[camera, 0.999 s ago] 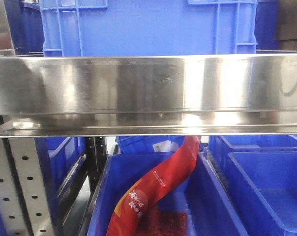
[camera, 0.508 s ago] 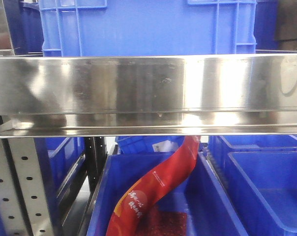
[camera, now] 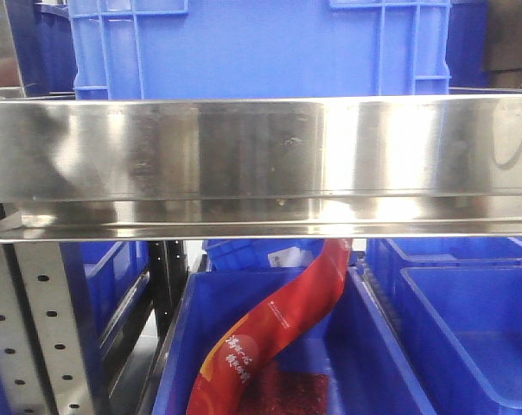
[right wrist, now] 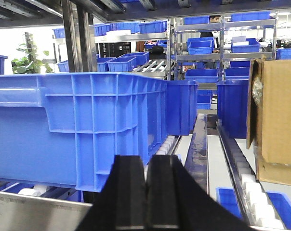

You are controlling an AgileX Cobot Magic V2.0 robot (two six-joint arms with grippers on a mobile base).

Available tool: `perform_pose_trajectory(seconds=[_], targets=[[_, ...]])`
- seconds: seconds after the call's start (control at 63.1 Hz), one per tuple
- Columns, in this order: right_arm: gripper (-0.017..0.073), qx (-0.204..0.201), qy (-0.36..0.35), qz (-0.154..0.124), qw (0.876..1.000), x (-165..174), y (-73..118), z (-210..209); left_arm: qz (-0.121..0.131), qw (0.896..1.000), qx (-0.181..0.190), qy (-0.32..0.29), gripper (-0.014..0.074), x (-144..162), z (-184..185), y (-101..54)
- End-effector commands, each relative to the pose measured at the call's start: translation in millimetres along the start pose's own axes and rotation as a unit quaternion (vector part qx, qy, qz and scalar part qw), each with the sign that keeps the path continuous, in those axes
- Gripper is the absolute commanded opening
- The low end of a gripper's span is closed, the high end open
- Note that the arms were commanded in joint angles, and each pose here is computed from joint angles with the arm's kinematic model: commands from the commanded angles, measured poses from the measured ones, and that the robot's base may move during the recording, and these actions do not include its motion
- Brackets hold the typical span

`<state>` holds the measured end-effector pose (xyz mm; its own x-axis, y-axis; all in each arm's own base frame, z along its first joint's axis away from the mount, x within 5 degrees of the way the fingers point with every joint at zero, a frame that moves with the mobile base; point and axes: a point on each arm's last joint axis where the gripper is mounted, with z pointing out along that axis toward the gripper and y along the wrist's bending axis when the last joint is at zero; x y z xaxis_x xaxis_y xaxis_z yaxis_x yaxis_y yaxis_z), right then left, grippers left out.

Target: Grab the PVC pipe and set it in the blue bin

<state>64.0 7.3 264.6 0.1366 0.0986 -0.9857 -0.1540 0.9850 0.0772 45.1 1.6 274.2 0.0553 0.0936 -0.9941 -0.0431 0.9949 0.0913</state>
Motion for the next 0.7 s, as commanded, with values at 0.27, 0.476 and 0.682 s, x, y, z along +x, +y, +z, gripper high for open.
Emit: perform_pose_trajectory(seconds=[0.27,0.476,0.682], targets=[[-0.0158,0.006,-0.005,-0.003,1.000,-0.5,-1.1,-0.6,0.005,0.999,-0.007,-0.044,-0.0111,32.4,9.1,-2.5],[-0.0158,0.006,-0.005,-0.003,1.000,-0.5,-1.1,-0.6,0.005,1.000,-0.004,-0.020,-0.0111,51.8,11.2,-4.3],[-0.0158,0.006,-0.005,-0.003,1.000,-0.5,-1.1,-0.6,0.004,1.000,-0.003,-0.010,-0.0111,60.6,11.8,-5.1]])
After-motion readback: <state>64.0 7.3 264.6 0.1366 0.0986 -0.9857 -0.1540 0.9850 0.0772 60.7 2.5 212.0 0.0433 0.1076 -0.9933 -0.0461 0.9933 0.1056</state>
